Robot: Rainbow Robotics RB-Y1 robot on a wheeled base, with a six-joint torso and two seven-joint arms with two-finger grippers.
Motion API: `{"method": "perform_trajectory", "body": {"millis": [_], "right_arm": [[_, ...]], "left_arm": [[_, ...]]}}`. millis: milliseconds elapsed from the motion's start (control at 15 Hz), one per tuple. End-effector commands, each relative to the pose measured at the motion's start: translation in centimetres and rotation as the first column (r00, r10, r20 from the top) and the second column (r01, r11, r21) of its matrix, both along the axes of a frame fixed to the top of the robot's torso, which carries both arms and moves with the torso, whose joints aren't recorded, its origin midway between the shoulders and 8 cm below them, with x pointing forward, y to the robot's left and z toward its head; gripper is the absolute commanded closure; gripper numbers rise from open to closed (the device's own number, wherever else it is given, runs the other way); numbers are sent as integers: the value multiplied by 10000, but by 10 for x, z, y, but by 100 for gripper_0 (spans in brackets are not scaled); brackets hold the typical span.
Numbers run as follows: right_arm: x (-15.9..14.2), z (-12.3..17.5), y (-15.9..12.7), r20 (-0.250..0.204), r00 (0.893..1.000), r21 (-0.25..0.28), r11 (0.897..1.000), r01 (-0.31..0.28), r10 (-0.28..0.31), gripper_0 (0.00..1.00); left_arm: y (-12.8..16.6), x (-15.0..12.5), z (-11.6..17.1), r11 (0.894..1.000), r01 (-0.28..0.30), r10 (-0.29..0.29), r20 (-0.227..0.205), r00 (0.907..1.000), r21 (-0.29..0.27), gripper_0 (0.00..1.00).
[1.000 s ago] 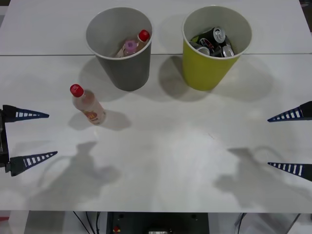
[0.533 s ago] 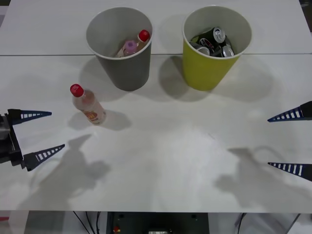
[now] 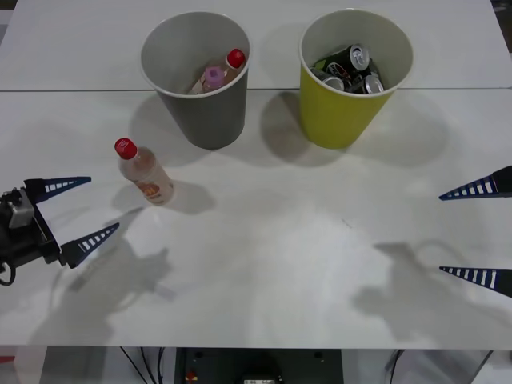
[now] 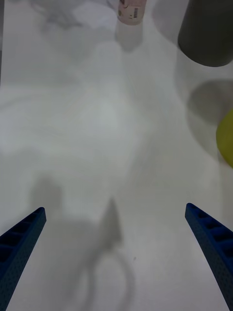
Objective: Put the can into the green bin and the plastic bottle into the gray bin
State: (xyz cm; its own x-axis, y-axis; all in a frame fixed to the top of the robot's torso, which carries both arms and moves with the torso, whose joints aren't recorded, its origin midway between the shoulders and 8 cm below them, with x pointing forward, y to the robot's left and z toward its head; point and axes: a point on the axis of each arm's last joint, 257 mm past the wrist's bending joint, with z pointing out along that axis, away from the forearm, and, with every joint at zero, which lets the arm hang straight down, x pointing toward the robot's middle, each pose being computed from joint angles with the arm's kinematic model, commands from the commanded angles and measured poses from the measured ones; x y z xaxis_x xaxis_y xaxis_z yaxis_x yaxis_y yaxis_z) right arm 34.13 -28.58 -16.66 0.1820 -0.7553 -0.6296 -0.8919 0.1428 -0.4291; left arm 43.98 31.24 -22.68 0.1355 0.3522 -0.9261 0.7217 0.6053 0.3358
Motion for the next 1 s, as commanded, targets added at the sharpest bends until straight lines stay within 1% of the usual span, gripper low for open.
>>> {"method": "perform_trajectory", "body": {"millis": [67,267,533,600,733,1000], "right_arm": [[0,0,0,0,10000,1,10000,1,-1,0],[0,0,0,0,10000,1,10000,1,-1,0],[0,0,0,0,10000,1,10000,1,-1,0],[0,0,0,0,10000,1,10000,1,-1,0],[0,0,0,0,10000,1,10000,1,-1,0],[0,0,0,0,10000,1,10000,1,-1,0]], "left_arm": [[-8,8,-3,9991,-166,170,100,9998,-380,0],[-14,20,-5,9966,-344,358,167,9992,-753,0],[-29,43,-6,9899,-563,608,314,9977,-1298,0],[-34,46,-9,9900,-546,590,302,9978,-1304,0],[-43,53,-7,9868,-537,597,352,9976,-1530,0],[-62,68,-6,9858,-477,552,425,9976,-1609,0]]}}
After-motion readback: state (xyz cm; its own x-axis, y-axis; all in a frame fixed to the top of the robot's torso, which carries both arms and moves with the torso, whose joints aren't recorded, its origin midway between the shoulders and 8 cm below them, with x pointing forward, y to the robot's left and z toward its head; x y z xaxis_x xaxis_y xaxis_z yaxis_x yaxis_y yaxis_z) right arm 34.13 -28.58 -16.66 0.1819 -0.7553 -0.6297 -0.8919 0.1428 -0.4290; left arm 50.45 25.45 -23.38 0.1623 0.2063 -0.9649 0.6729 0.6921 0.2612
